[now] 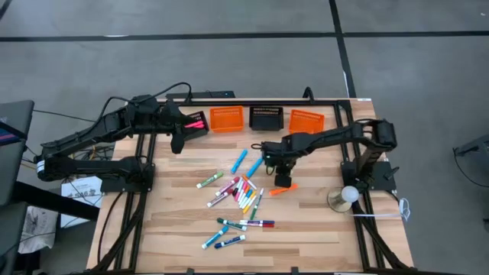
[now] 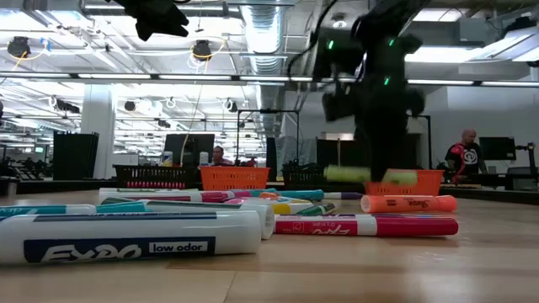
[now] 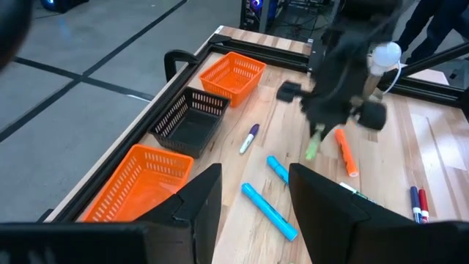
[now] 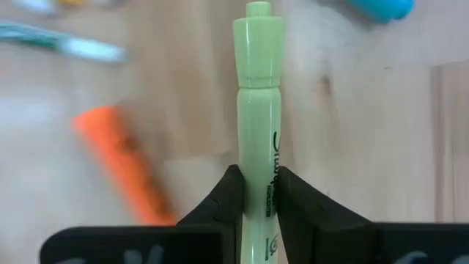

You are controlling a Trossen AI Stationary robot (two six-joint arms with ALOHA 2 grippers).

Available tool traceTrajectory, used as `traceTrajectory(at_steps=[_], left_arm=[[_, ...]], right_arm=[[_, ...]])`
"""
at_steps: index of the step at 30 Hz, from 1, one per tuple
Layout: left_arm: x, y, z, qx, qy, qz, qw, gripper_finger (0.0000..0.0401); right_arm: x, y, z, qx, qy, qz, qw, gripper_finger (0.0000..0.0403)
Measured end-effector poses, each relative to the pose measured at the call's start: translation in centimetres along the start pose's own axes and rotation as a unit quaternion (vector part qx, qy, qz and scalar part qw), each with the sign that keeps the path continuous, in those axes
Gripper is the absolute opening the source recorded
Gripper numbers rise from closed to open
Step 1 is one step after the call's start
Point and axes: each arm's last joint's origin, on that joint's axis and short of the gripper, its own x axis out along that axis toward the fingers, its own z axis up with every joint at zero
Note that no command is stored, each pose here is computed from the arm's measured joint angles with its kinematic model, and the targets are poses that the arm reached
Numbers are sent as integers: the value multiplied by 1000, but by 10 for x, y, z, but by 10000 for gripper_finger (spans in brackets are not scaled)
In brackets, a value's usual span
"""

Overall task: Pick & Place Markers
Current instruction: Put the light green highlighter into the left black bin

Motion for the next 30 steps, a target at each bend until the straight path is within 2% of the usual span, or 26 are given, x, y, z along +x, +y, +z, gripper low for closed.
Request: traceTrajectory(at_steps=[5,8,13,16,19,23,27,30], left_arm=[[0,0,0,1,-1,0,1000,158],[0,0,1,1,-3,0,1000,158],[0,-2,4,3,-21,-29,999,158],[-1,-3,10,8,-52,-59,997,158],[-2,-5,18,16,-93,-84,992,158],[1,-6,27,26,-135,-108,985,158],[14,-6,30,29,-138,-122,982,158],[27,-6,33,31,-141,-146,979,158]], right_arm=[[-50,-2,-4,34,-103,12,994,45],[-84,-3,-5,58,-201,35,977,45],[-136,-7,0,71,-385,56,919,45],[-157,-10,3,66,-466,58,880,45],[-167,-14,9,68,-518,62,850,45],[-169,-17,21,59,-564,65,821,45],[-160,-18,37,52,-587,70,805,45],[-147,-20,48,51,-589,70,804,45]])
